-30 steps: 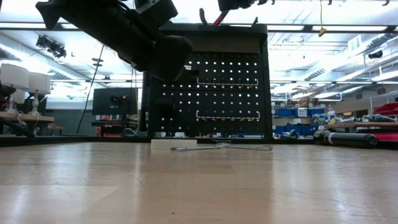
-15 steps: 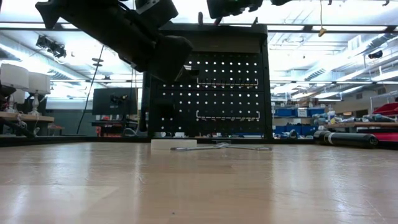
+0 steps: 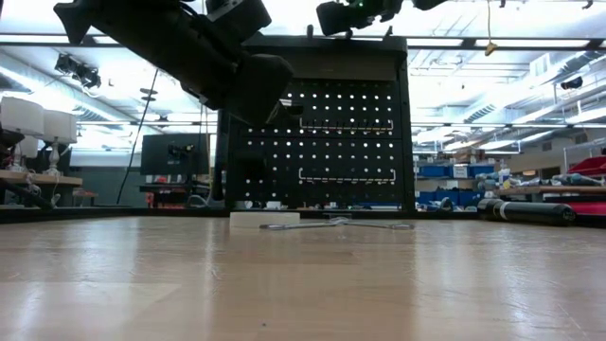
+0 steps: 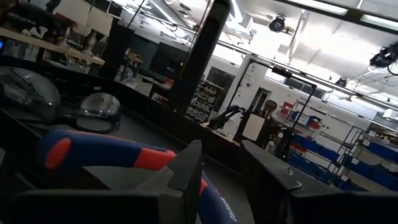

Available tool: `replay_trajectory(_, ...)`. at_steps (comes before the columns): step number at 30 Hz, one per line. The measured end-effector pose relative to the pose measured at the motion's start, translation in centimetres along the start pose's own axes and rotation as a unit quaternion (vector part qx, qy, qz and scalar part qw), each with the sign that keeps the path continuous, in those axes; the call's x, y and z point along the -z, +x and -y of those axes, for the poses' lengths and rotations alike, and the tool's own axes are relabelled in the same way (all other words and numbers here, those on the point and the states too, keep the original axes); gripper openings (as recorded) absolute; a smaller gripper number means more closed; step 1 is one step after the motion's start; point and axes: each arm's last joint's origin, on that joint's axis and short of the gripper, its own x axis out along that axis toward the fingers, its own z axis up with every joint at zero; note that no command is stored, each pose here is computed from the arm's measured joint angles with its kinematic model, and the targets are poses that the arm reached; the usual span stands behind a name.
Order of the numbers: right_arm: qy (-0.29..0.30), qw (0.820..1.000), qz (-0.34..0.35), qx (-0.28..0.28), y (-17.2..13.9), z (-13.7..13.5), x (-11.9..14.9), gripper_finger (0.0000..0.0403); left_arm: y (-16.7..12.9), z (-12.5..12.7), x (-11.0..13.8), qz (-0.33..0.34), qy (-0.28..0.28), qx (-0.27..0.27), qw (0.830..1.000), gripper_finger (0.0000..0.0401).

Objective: Hang tools onto peg board
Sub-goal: Hang the white tape on the peg board

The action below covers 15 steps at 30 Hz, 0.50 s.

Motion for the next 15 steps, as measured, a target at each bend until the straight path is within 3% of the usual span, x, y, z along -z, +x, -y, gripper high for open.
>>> replay_trajectory(8, -0.013, 1.0, 0.01, -0.013, -1.0, -0.6, -0.9, 0.0155, 0.0, 0.0, 0.0, 0.0, 0.0, 0.0, 1.0, 0.0188)
replay_trajectory(15, -0.032, 0.999, 0.034, -0.006, -4.7, 0.5, -4.6, 0.0158, 0.0, 0.0, 0.0, 0.0, 0.002, 0.0, 1.0, 0.0188)
